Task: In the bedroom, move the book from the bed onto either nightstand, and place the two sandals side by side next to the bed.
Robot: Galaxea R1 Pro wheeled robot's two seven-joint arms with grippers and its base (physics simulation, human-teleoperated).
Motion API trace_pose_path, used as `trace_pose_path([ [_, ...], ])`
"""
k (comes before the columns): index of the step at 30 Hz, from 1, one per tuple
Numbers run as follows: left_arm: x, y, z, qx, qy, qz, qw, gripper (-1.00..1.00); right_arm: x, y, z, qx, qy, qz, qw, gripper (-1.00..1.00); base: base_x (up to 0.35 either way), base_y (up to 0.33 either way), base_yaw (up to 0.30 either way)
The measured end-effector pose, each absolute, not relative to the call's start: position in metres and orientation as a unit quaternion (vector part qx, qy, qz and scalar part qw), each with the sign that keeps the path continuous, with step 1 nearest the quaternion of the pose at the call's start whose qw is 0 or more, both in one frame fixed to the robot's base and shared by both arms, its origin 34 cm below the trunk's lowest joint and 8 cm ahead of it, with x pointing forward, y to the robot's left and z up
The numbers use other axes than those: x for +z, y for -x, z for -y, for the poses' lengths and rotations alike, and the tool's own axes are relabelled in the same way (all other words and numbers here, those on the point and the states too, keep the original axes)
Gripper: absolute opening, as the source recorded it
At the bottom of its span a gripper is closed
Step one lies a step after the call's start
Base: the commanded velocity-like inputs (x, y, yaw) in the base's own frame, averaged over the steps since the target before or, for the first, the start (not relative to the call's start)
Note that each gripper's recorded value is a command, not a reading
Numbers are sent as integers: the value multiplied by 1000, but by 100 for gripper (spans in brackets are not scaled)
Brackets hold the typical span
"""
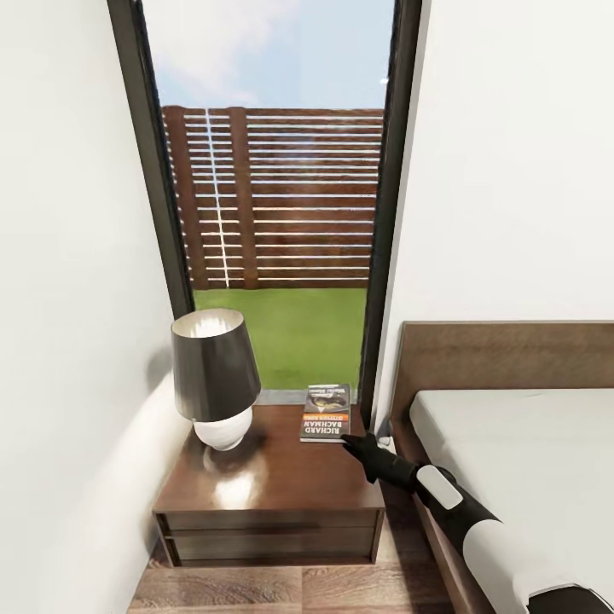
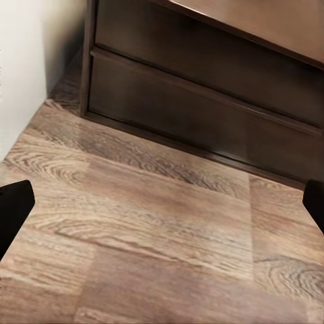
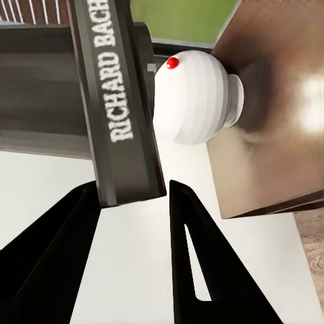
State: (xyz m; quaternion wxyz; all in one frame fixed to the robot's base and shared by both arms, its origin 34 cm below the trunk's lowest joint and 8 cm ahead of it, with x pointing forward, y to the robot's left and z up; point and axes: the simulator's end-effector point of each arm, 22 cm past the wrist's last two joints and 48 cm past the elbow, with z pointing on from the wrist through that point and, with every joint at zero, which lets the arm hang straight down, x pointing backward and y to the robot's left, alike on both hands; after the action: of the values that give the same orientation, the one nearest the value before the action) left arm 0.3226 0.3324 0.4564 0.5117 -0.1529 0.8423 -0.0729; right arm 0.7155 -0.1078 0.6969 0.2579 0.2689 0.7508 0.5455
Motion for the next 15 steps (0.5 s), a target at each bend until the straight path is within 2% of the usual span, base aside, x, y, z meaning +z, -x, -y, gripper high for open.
trace_pose_path([
  [7,456,-322,-333,-74,155,-843,509,100,697,-716,108,546,-269,-750,258,-100,20,0,0],
  [15,455,-322,-333,-74,155,-844,508,100,697,-715,107,546,-268,-751,258,-100,126,0,0],
])
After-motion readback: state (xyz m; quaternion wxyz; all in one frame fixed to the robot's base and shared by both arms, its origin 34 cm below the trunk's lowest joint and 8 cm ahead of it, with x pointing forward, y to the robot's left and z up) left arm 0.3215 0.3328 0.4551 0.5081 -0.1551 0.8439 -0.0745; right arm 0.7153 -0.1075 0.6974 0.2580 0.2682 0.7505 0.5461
